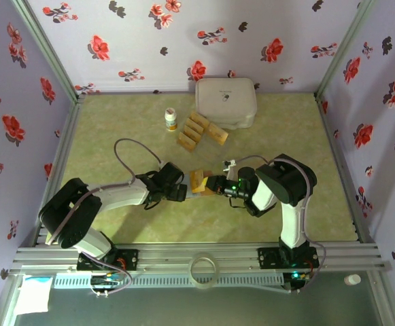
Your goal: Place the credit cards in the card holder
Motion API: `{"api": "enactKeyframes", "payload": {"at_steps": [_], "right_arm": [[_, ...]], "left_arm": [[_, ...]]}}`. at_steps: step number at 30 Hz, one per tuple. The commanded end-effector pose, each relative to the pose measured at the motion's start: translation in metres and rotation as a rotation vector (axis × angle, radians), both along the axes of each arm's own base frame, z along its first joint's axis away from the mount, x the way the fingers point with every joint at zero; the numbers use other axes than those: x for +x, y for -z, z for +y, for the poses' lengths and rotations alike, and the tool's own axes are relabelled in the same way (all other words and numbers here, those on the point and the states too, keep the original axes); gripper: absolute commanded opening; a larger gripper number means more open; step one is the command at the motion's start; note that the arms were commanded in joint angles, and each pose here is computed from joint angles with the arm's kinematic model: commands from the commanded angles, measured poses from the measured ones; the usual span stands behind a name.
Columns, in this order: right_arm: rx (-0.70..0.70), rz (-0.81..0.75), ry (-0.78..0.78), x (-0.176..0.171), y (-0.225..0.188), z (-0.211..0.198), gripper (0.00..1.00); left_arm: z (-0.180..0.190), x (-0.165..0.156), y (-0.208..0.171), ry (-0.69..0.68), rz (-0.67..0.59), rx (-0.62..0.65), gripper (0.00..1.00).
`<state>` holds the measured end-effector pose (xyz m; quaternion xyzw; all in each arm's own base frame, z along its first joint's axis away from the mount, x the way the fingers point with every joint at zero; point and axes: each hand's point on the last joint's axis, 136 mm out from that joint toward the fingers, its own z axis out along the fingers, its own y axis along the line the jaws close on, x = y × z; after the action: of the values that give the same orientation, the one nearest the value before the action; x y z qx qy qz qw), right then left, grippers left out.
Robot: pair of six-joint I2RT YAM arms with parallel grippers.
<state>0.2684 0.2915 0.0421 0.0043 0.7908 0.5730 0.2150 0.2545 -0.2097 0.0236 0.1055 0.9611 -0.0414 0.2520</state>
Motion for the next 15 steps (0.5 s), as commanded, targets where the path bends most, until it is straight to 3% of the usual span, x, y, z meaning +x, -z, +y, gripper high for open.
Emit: {"api": "enactKeyframes", "payload": {"at_steps": [1, 15], "right_arm": [[-0.01, 0.023, -0.02, -0.008, 0.009, 0.001, 0.0], [-0.045, 0.07, -0.02, -0.019, 0.026, -0.006, 0.0]], "left_arm": [[0.016, -0.009, 0.017, -0.018, 0.032, 0.074, 1.0], [0.017, -0.01, 0.018, -0.02, 0.03, 0.071, 1.0]]}}
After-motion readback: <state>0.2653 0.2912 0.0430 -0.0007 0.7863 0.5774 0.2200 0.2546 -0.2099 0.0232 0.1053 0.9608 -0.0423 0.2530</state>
